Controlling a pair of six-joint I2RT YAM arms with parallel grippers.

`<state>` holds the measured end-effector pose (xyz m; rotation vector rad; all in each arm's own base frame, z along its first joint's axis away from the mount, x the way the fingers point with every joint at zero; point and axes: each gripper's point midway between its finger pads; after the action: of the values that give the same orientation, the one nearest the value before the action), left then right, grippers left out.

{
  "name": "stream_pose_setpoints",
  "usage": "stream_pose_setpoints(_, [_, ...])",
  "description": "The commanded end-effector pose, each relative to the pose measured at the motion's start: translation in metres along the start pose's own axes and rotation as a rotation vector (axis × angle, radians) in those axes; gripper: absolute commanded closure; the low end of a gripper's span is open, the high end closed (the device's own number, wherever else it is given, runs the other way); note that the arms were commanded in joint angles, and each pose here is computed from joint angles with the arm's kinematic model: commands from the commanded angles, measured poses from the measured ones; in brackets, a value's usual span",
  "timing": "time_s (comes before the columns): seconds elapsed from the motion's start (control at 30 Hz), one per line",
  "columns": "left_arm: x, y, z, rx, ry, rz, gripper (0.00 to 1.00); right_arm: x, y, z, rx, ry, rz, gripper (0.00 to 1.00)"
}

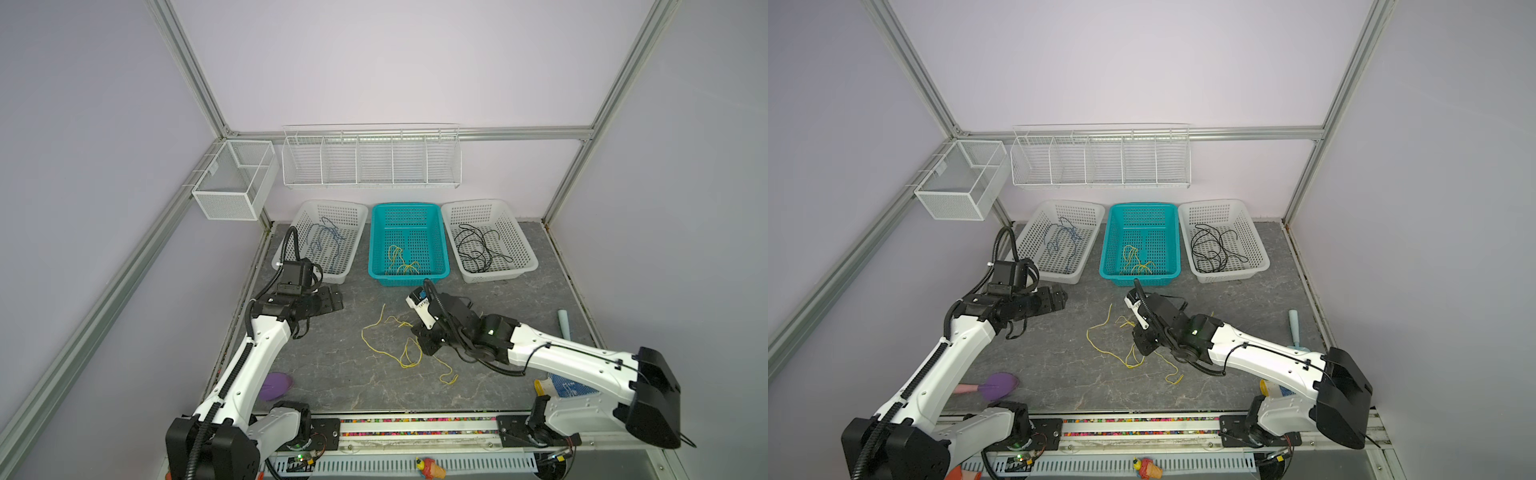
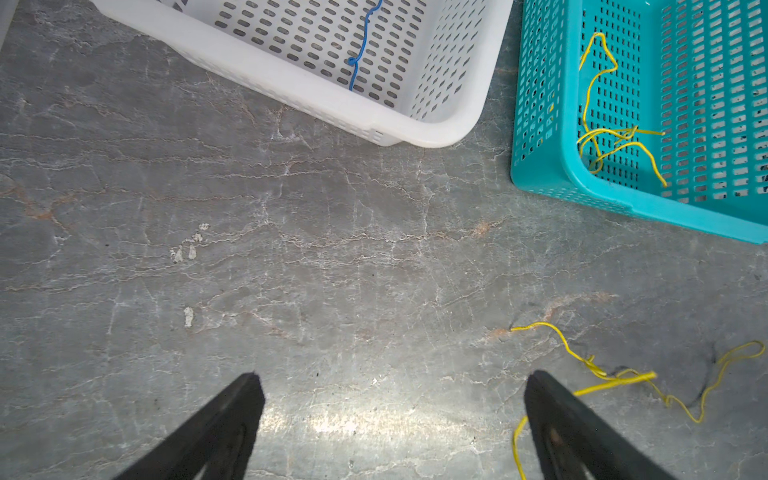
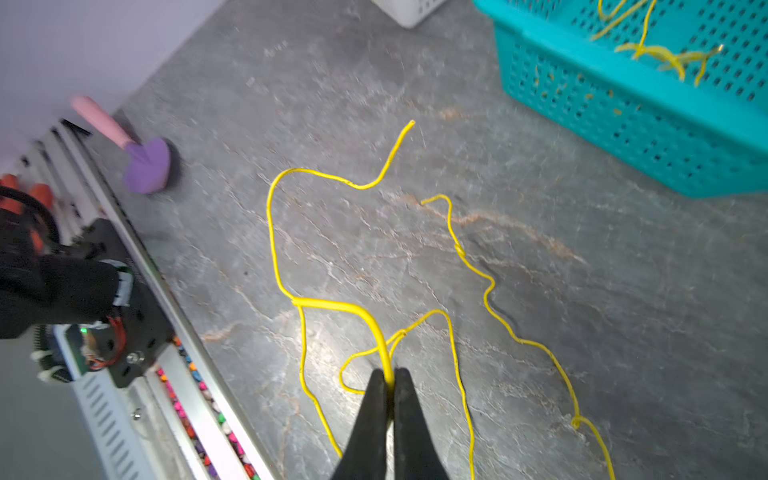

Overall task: Untangle the cables
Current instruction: 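Carry the yellow wire with the right gripper into the teal basket and release, then draw the right gripper back to its side while left gripper reaches the yellow wire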

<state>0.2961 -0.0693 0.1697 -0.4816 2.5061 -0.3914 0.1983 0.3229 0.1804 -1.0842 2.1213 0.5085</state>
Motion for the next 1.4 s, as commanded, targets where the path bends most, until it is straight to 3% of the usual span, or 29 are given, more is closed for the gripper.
stream_pose_setpoints(0.0, [0.002,0.005,0.001,-0.032,0.014,0.022,0.01,-0.015,0.007,-0.022,-0.034,-0.025,-0.034,0.93])
stream_pose_setpoints(0.23, [0.002,0.010,0.003,-0.066,0.017,0.019,0.01,-0.075,-0.030,-0.063,0.073,-0.140,-0.036,0.93])
stream_pose_setpoints(0.47, [0.006,0.000,0.007,-0.029,0.078,-0.011,0.01,-0.120,-0.129,-0.067,0.231,-0.173,0.124,0.93])
stream_pose_setpoints(0.77, [0.022,-0.011,0.015,0.034,0.128,-0.093,0.01,-0.131,-0.222,-0.004,0.307,-0.122,0.299,0.93])
stream_pose_setpoints(1.07, [0.065,-0.039,0.018,0.069,0.153,-0.050,0.01,-0.118,-0.257,0.061,0.321,0.007,0.333,0.93])
stream_pose_setpoints(1.17, [0.082,-0.047,0.022,0.079,0.174,-0.041,0.01,-0.116,-0.256,0.067,0.305,0.018,0.333,0.88])
stream_pose_setpoints(1.37, [0.114,-0.067,0.025,0.117,0.204,-0.014,0.01,-0.120,-0.243,0.044,0.287,-0.006,0.336,0.62])
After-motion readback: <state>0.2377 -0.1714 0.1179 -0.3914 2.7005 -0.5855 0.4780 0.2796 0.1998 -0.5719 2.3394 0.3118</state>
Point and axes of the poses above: each gripper's point midway between its finger pads, its own z axis out along the fingers, its own y axis along the line the jaws close on, x = y × z, and after that the axes turned 14 degrees about -z, right-handed
